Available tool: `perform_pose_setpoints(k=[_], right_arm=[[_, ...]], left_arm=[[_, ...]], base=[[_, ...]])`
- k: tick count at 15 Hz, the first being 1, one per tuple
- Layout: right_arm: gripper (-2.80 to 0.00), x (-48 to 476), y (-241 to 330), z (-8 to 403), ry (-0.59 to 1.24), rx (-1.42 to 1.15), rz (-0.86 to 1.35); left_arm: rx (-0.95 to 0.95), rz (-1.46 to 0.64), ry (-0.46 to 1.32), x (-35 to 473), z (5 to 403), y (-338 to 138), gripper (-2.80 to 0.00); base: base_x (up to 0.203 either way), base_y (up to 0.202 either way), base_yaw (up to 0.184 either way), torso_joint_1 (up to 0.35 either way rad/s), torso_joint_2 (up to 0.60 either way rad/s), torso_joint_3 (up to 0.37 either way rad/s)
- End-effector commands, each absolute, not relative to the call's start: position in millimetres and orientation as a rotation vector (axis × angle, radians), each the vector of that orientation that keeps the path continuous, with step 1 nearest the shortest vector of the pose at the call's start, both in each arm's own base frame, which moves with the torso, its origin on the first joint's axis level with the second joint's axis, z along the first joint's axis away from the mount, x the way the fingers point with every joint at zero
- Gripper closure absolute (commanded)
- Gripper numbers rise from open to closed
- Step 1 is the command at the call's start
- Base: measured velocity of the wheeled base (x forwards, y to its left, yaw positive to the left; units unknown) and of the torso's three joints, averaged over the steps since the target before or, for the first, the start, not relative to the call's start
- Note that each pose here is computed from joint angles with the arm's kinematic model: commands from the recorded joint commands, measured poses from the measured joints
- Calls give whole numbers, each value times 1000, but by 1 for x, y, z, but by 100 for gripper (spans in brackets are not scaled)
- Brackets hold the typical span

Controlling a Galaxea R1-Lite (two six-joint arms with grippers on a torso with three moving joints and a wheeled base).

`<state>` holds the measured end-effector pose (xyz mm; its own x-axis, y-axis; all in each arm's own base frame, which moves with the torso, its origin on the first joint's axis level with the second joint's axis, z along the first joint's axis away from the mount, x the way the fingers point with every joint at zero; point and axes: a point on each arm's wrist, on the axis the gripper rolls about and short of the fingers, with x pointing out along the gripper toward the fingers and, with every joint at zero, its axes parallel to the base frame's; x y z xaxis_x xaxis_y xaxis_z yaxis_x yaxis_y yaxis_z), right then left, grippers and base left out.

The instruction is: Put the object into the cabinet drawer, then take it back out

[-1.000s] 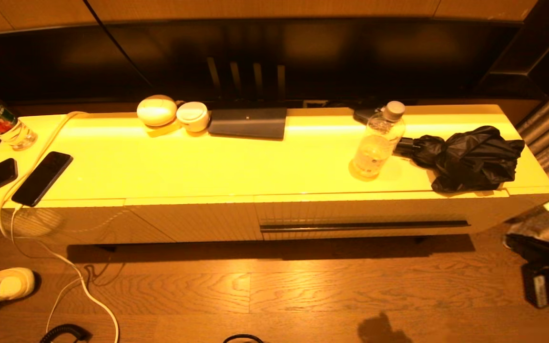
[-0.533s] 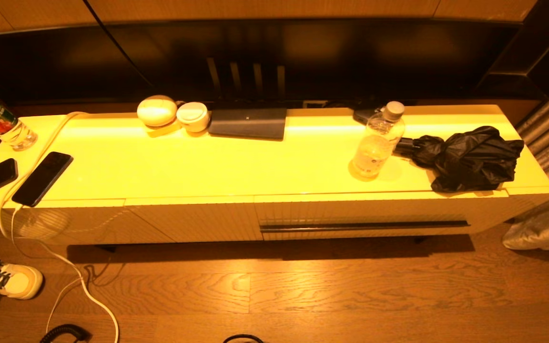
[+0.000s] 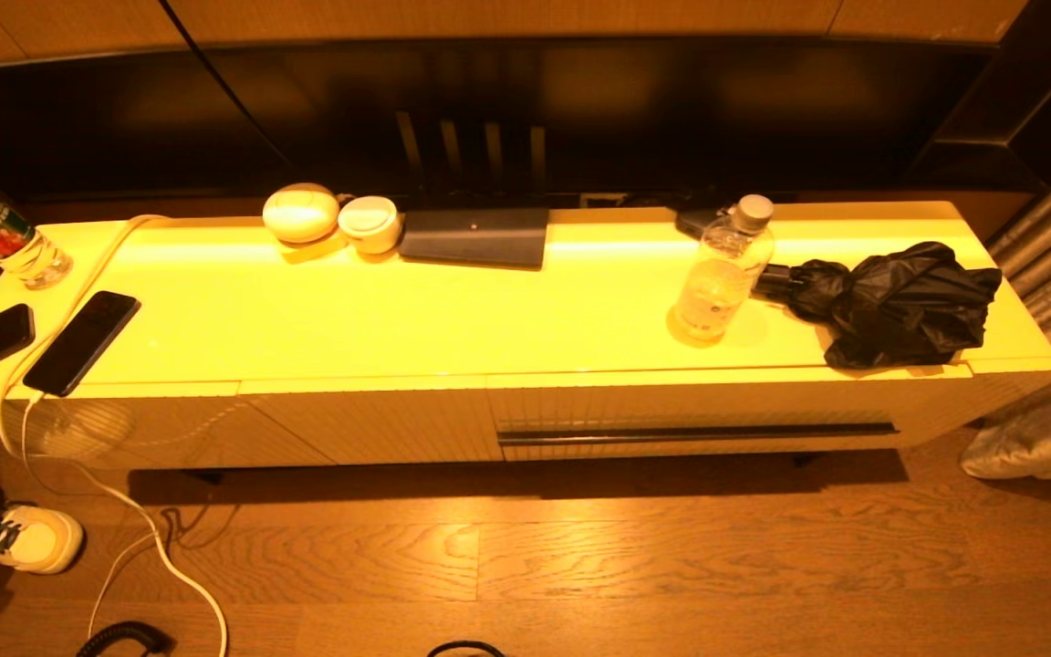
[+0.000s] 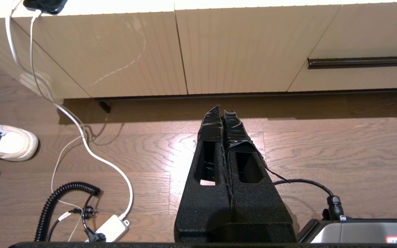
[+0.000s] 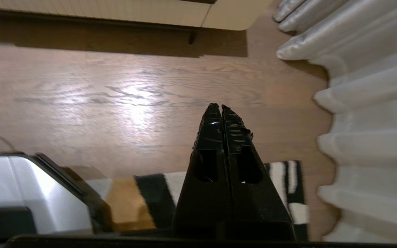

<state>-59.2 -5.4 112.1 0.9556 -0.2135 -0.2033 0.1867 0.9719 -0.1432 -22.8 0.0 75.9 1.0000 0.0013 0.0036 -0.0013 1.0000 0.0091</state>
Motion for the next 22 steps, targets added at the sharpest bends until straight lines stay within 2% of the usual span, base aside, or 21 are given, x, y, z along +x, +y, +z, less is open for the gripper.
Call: perform_pose_setpoints(k=[1,3,7,9,22], right_arm=[[0,-53,-5,103,184,-109,-188],[0,-41,-3,92,137,-99,-130],[0,-24,-1,84,-74,-75,-15],[0,-23,0,75,2,-65,17],[0,-23,0,75,0,-10,17]], left_arm=[[9,2,-3,-23,76,0,0],[9,1,-3,-23,76,0,0],[9,2,-3,-23,76,0,0],[9,2,-3,-23,76,0,0],[9,2,-3,-23,76,0,0]], base=[[0,0,0,0,0,0],[0,0,0,0,0,0],[0,0,0,0,0,0],[0,0,0,0,0,0],[0,0,0,0,0,0]])
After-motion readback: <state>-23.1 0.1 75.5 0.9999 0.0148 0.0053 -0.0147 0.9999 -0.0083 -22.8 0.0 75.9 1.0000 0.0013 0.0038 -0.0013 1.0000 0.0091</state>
